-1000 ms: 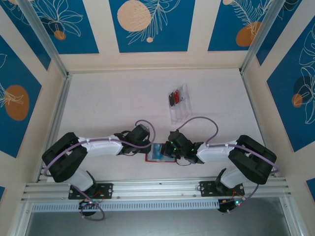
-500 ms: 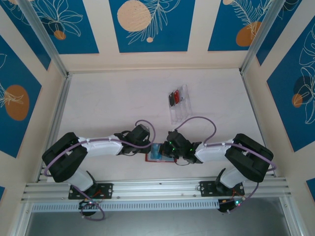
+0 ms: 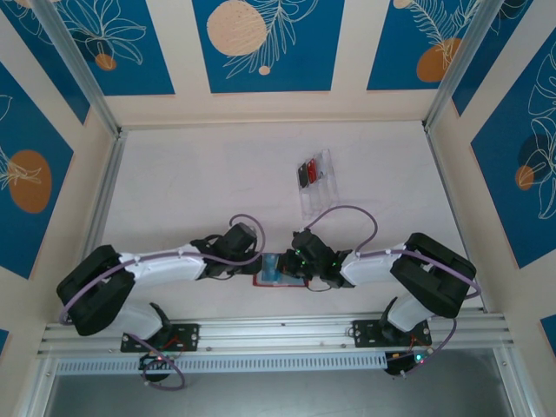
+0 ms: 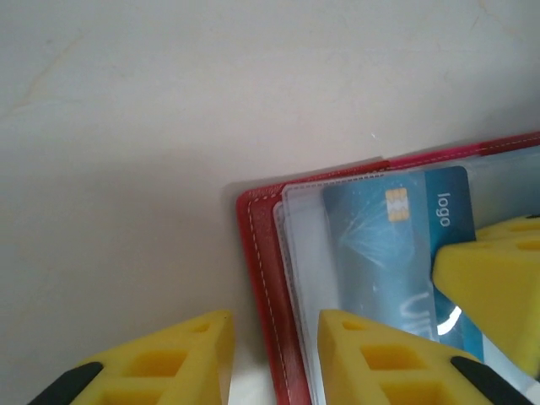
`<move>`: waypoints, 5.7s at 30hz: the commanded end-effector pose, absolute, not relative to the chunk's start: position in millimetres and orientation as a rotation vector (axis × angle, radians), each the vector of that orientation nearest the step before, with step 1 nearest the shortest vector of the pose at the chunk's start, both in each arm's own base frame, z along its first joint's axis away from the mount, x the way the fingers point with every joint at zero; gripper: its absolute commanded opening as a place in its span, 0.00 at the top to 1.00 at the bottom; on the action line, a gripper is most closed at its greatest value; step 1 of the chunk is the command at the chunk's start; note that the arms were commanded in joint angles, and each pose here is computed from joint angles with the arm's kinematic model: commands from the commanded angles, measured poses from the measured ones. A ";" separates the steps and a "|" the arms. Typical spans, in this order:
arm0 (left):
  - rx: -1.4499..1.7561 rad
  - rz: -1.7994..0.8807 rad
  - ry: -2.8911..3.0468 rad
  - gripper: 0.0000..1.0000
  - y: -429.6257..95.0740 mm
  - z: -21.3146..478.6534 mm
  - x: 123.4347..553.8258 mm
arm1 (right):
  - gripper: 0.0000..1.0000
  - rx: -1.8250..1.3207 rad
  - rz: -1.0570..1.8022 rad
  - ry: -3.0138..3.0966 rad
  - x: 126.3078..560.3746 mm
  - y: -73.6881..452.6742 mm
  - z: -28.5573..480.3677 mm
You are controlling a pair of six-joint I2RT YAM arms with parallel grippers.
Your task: Put the credit cards into the card holder
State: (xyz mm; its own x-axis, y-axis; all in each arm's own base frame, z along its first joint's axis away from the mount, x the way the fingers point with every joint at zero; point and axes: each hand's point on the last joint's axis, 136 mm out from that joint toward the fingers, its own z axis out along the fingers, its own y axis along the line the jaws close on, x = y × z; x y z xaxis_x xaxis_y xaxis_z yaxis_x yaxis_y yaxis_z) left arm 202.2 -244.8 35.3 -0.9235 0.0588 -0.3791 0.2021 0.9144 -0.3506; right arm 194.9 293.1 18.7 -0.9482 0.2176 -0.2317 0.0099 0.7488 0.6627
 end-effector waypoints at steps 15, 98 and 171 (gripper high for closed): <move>0.255 -0.507 2.815 0.91 -240.1 8.3 193.8 | 0.81 0.089 0.824 2.827 167.9 269.1 -11.0; 0.243 -0.431 2.794 0.90 -248.3 6.2 189.6 | 0.73 -0.191 0.314 2.903 198.7 233.6 44.4; 0.368 -0.658 2.759 0.89 -309.0 11.5 187.3 | 0.86 -0.292 0.275 2.960 191.0 255.8 51.9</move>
State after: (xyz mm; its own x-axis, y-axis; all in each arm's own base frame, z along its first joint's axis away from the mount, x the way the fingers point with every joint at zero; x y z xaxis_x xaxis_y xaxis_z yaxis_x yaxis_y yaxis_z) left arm 193.4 -245.8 10.1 -0.9411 0.1546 -0.3009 0.2204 0.9549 -0.1988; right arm 195.1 256.6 53.7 -0.9659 -0.1709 -0.1943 -0.2039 0.9651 0.1645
